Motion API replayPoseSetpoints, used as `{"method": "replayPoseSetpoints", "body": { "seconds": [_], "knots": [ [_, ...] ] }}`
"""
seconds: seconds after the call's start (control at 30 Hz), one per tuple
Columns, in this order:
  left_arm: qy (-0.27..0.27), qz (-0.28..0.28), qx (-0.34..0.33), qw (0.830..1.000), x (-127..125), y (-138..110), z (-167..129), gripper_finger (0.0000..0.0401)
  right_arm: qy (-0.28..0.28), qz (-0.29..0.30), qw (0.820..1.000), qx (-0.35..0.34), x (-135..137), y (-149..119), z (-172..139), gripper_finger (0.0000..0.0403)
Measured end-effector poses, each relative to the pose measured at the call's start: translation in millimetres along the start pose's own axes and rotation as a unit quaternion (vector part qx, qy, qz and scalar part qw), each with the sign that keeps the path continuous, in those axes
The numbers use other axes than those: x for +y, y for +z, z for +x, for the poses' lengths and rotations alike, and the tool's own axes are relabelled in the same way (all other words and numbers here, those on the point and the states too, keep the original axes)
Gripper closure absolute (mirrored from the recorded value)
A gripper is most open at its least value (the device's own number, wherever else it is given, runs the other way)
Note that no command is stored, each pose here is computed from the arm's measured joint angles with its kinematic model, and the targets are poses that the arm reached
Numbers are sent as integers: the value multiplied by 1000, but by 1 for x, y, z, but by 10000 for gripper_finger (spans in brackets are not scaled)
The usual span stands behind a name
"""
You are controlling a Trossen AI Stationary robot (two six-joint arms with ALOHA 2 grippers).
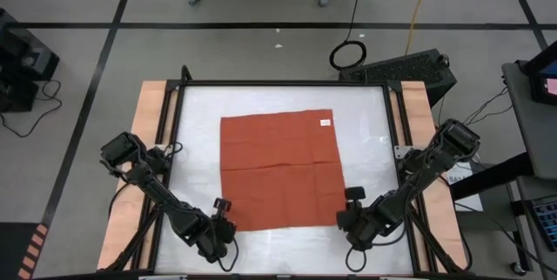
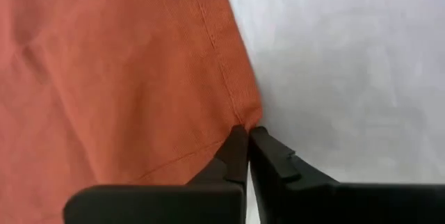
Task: Roll towel into tight, uniform cylinder
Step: Fold the kitchen towel
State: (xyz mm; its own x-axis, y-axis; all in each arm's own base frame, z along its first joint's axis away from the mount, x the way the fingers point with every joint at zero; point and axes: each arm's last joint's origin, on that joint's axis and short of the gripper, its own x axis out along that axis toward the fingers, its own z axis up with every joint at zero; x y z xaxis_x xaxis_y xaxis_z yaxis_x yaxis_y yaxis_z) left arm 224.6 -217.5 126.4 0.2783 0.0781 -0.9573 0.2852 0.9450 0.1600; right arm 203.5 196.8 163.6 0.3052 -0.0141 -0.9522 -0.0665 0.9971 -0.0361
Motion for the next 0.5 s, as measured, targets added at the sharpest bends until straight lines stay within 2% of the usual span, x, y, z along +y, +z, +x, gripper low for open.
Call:
{"method": "replayPoseSetpoints", "body": {
  "seconds": [0.2,0.37,0.5],
  "knots": [
    [2,-1,2,1000,1,0,0,393,19,-6,1000,-6,5,-8,11,242],
    [3,0,4,1000,1,-1,0,393,16,11,1000,0,0,-14,19,219],
    [2,0,5,1000,1,-1,0,393,14,18,1000,3,-3,-19,23,246]
  ]
}}
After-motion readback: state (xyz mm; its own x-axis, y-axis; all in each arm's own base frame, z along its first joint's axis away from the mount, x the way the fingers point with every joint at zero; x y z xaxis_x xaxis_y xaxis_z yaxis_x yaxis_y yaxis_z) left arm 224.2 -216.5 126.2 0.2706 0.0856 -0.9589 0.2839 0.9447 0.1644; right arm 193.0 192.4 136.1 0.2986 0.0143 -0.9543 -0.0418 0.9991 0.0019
